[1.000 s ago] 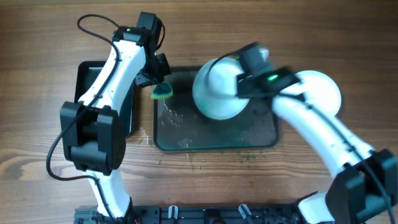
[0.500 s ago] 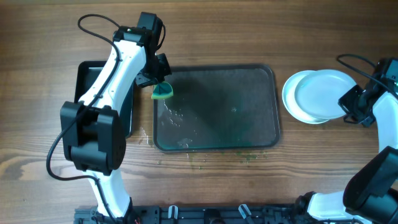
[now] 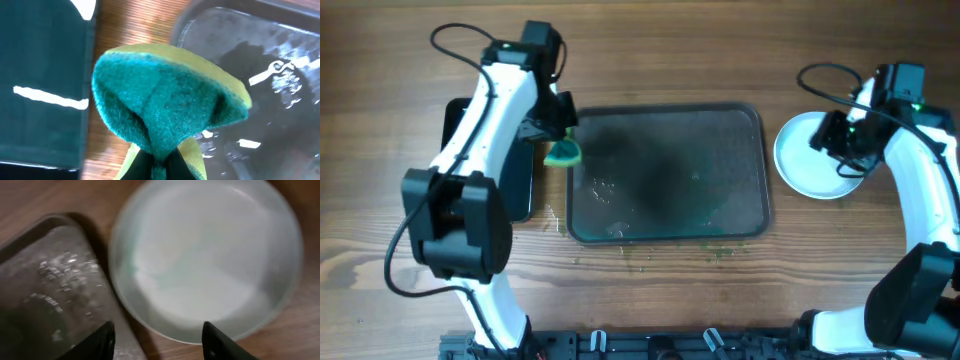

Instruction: Clean dirty plates on tray and stack at the side

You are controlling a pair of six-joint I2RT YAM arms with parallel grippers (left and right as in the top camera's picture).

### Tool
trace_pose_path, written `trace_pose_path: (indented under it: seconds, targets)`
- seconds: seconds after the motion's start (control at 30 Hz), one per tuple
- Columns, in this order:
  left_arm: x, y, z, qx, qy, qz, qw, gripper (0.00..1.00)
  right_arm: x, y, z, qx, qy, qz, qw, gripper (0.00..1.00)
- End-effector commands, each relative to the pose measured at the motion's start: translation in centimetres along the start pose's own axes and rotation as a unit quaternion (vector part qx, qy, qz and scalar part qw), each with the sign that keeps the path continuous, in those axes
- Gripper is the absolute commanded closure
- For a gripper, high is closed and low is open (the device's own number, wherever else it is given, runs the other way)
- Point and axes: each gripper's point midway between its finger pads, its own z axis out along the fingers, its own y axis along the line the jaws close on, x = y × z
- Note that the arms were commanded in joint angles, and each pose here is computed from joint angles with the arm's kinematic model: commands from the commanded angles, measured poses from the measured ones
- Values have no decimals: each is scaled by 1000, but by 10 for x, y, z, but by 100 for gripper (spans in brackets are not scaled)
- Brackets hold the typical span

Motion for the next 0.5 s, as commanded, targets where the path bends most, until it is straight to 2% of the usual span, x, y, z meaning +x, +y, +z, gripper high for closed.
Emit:
trace_pose_path:
  seconds: [0.0,0.13,0.23,0.3,0.33,0.37,0.4,0.47]
  targets:
    - [-19,41,-23,-10,-30,35,999,96,7,48,-1,-52,5,-68,996,41]
    - [-27,96,-11,-37,-19,55,998,96,17,82,1,-69,4,-116,991,35]
    - [-22,137,18,-66,-10,18,998,96,17,86,2,-71,2,-121,990,34]
    - [-20,146,25,-65,-9,4,998,94,18,86,2,-71,2,-121,990,33]
    - [-18,148,27,-65,-7,1,998,83,18,85,2,-70,4,-121,990,33]
    - [-18,149,27,-65,-6,1,998,68,18,85,2,-68,3,-121,990,33]
    - [-18,149,27,-66,-7,1,998,59,17,83,2,-62,1,-121,991,34]
    - [-18,148,26,-65,-6,1,998,36,16,82,1,-60,-2,-121,991,34]
